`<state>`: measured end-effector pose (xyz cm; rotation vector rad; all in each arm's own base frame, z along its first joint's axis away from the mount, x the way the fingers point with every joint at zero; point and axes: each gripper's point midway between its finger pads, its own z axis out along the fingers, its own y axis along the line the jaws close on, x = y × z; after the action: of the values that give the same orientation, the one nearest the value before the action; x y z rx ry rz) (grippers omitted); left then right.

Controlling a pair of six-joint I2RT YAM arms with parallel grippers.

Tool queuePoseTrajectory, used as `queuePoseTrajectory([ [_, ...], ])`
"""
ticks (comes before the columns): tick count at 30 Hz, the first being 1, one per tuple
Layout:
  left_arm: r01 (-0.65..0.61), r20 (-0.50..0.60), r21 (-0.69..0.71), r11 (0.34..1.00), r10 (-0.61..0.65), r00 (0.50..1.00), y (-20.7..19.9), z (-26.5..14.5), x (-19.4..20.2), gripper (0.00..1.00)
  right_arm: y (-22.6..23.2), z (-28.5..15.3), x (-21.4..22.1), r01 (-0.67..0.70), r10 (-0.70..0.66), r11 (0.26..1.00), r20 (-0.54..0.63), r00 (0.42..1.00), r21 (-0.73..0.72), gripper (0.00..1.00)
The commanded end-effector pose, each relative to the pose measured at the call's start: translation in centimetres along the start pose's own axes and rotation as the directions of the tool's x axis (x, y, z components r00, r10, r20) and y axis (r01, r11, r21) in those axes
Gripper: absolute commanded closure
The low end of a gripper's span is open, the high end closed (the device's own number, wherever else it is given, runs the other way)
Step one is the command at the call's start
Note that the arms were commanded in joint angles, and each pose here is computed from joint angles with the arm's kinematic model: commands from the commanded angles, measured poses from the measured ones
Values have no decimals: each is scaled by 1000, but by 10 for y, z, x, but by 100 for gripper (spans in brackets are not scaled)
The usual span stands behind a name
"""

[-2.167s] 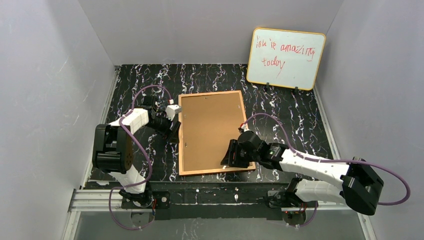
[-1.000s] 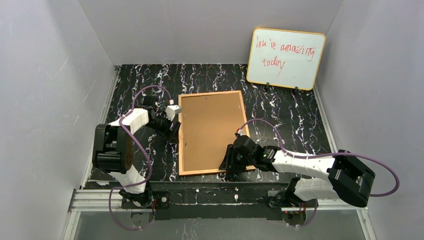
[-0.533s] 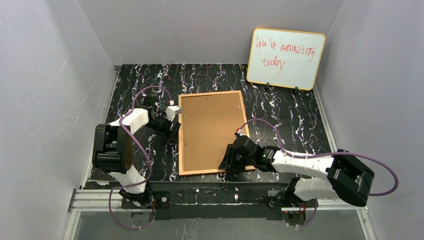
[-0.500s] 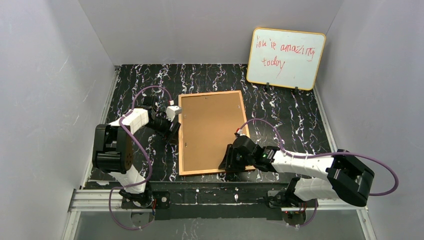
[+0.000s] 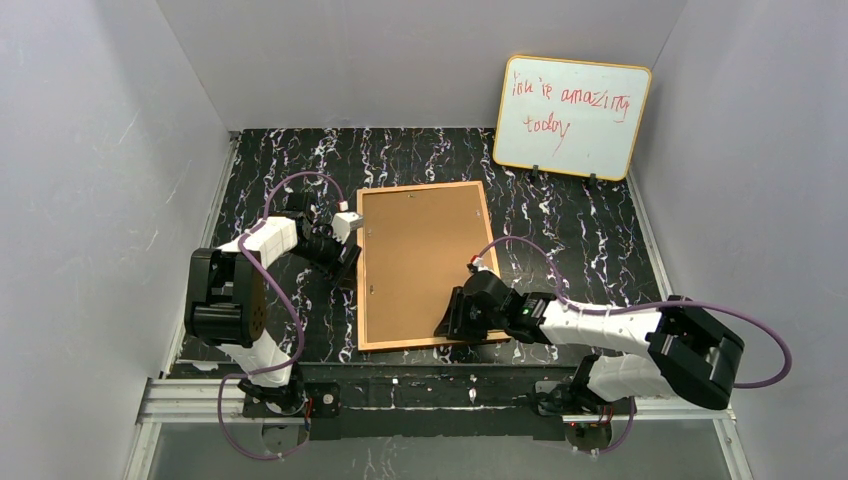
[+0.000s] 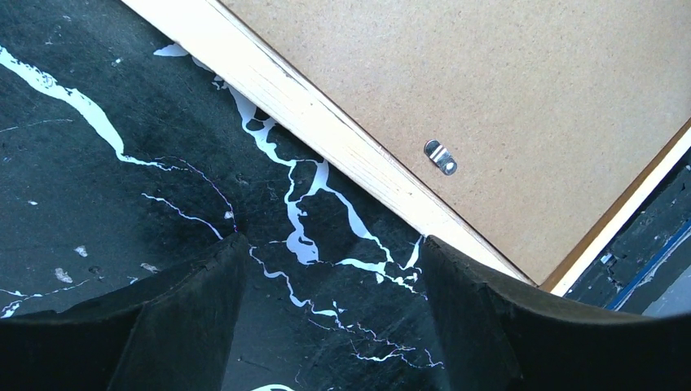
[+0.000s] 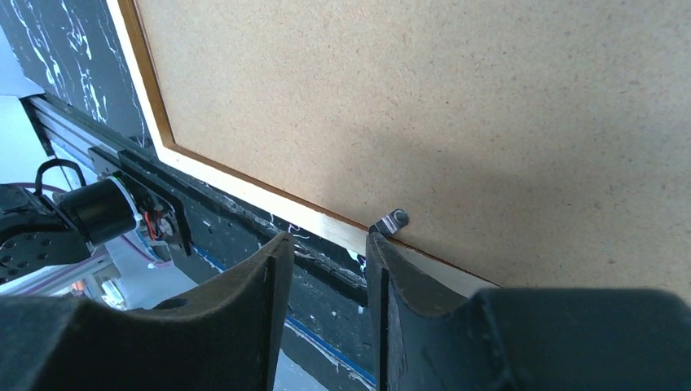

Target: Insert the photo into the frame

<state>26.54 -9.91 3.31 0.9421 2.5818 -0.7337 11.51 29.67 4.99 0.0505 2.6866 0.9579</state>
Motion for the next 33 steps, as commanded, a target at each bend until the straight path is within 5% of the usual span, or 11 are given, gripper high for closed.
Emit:
queuePoseTrajectory([
  [1, -31, 22, 10, 999, 31, 999, -8, -9, -8, 26, -10, 6, -2, 5, -5, 999, 15, 1000, 46, 54],
  [16, -36, 14, 18, 999, 36, 999, -9, -8, -4, 26, 3, 14, -10, 36, -36, 999, 31, 999, 28, 54],
  [25, -43, 10, 19, 999, 42, 999, -9, -9, -4, 26, 49, -23, -22, 88, -76, 988, 98, 992, -128, 52],
  [33, -41, 12, 24, 999, 40, 999, -10, -9, -5, 26, 16, -24, -3, 47, -43, 996, 48, 998, -73, 52],
])
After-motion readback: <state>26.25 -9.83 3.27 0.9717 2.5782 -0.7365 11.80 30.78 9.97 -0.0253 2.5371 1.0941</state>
